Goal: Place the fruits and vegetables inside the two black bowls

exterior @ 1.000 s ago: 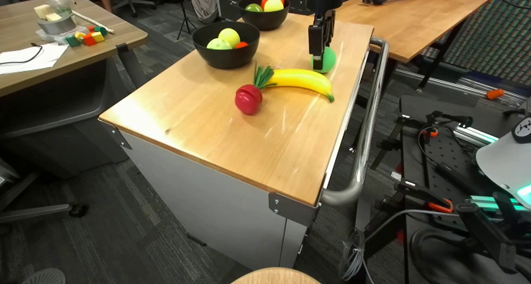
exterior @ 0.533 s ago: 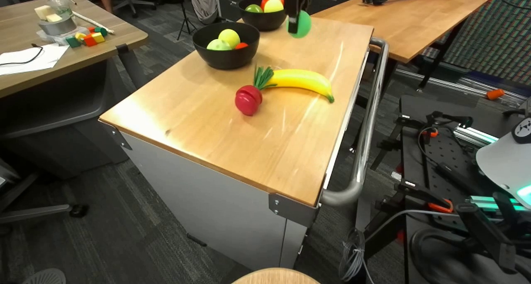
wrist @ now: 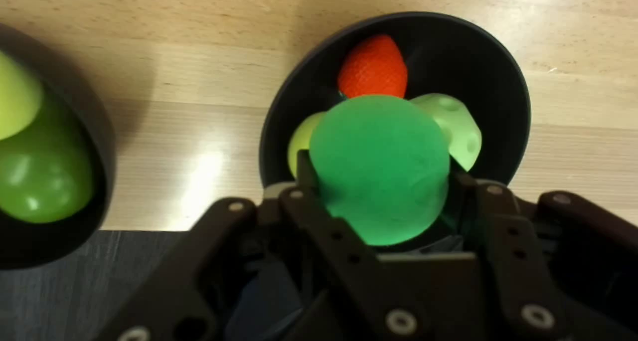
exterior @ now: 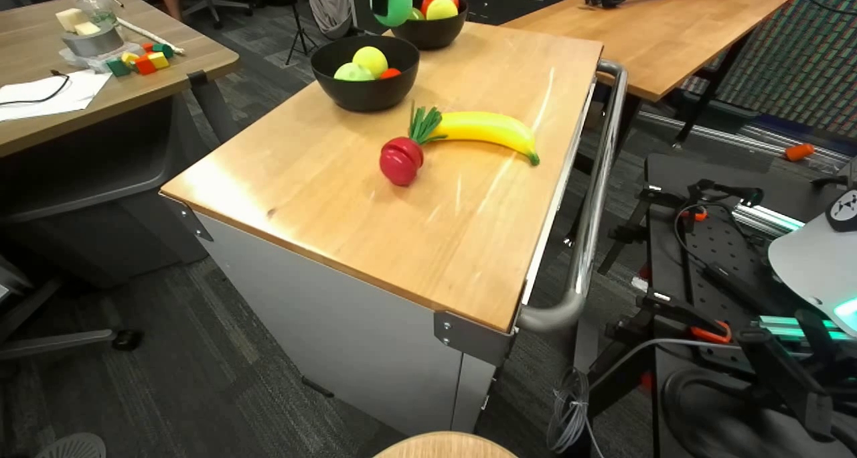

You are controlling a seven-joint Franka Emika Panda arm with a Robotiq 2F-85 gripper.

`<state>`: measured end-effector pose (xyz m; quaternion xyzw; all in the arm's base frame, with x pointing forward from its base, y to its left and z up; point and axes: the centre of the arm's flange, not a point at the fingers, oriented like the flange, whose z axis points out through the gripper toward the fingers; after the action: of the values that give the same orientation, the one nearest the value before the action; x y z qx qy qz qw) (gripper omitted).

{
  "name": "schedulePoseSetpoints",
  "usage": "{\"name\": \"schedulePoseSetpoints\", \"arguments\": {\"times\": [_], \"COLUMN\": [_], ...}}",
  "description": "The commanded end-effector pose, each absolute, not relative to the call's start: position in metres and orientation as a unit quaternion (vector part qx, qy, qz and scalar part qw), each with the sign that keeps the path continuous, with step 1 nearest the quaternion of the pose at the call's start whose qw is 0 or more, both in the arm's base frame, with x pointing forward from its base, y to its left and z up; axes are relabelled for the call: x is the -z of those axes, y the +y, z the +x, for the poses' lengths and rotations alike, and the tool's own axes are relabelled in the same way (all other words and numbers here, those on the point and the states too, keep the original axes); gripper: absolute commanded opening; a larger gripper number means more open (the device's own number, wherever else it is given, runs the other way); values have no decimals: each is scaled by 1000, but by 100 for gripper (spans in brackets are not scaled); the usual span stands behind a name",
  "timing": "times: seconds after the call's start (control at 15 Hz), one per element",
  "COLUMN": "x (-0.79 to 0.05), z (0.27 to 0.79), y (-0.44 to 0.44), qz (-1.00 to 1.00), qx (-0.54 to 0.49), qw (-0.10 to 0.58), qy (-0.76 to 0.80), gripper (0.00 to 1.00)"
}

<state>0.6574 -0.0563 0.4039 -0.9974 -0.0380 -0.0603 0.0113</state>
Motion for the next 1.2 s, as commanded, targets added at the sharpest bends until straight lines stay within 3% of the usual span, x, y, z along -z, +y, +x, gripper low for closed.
{"name": "schedulePoseSetpoints", "arguments": {"times": [0.0,0.13,0.2,0.27,0.4,0.8,1.13], "x": [-392,-386,-387,-390,-408,-466,-484], "z": [727,736,738,741,738,686,612], "y": [-51,-51,-51,-51,-53,-65,-83], "qz": [-998,-997,-997,-996,-994,-986,-978], "qx": [12,-2,-5,-7,-6,41,44], "qw": [31,26,20,15,10,15,-9], "qy": [-61,-69,-76,-87,-113,-159,-202], "gripper": [31,31,81,82,97,100,100]}}
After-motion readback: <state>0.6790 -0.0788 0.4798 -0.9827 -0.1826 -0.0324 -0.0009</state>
